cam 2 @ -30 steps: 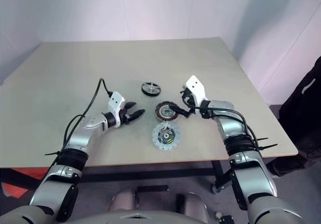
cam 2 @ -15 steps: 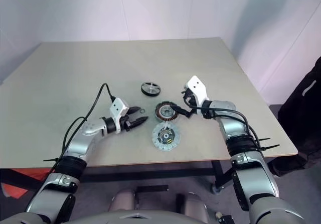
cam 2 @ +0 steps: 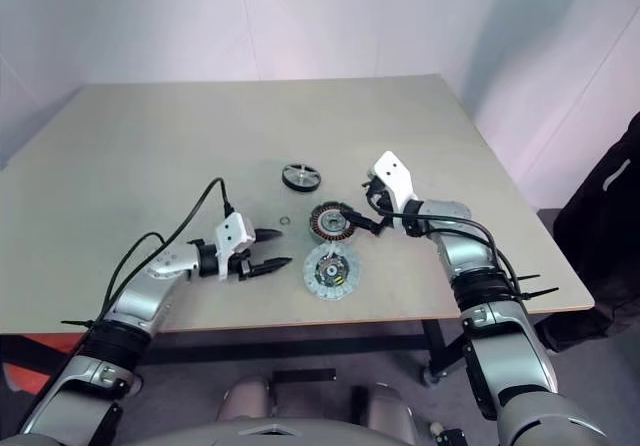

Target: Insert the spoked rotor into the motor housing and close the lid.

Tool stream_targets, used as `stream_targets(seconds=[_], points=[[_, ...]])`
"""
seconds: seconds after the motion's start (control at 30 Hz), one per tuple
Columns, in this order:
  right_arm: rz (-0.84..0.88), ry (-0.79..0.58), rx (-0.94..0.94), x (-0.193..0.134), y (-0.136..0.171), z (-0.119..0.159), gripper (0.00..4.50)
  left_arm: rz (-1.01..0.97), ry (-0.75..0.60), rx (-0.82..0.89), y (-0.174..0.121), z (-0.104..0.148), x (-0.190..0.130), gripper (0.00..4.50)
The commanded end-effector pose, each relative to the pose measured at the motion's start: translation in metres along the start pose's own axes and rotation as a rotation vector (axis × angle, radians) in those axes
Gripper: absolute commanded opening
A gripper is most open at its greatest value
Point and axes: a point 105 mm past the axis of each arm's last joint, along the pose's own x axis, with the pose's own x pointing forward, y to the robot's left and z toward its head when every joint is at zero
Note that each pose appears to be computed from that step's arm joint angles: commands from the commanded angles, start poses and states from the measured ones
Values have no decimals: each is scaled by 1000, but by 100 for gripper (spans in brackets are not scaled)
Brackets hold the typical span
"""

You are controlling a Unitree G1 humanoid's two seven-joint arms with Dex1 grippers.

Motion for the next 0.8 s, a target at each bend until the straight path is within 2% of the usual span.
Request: stream_targets(seconds=[0.03,0.17,0.53,0.8], points=[[-5,-36,-53,-2,-3,17,450,74,-59,48,14,18,3,310],[-2,-36,-54,-1,-3,18,450,294,-51,-48,48,17,7,310],[-2,-37,-63,-1,-4,20,450,285,9,-109,46,8,25,310],[-6,-40,-60,-1,-4,20,450,326,102,-115,57,-4,28,310]])
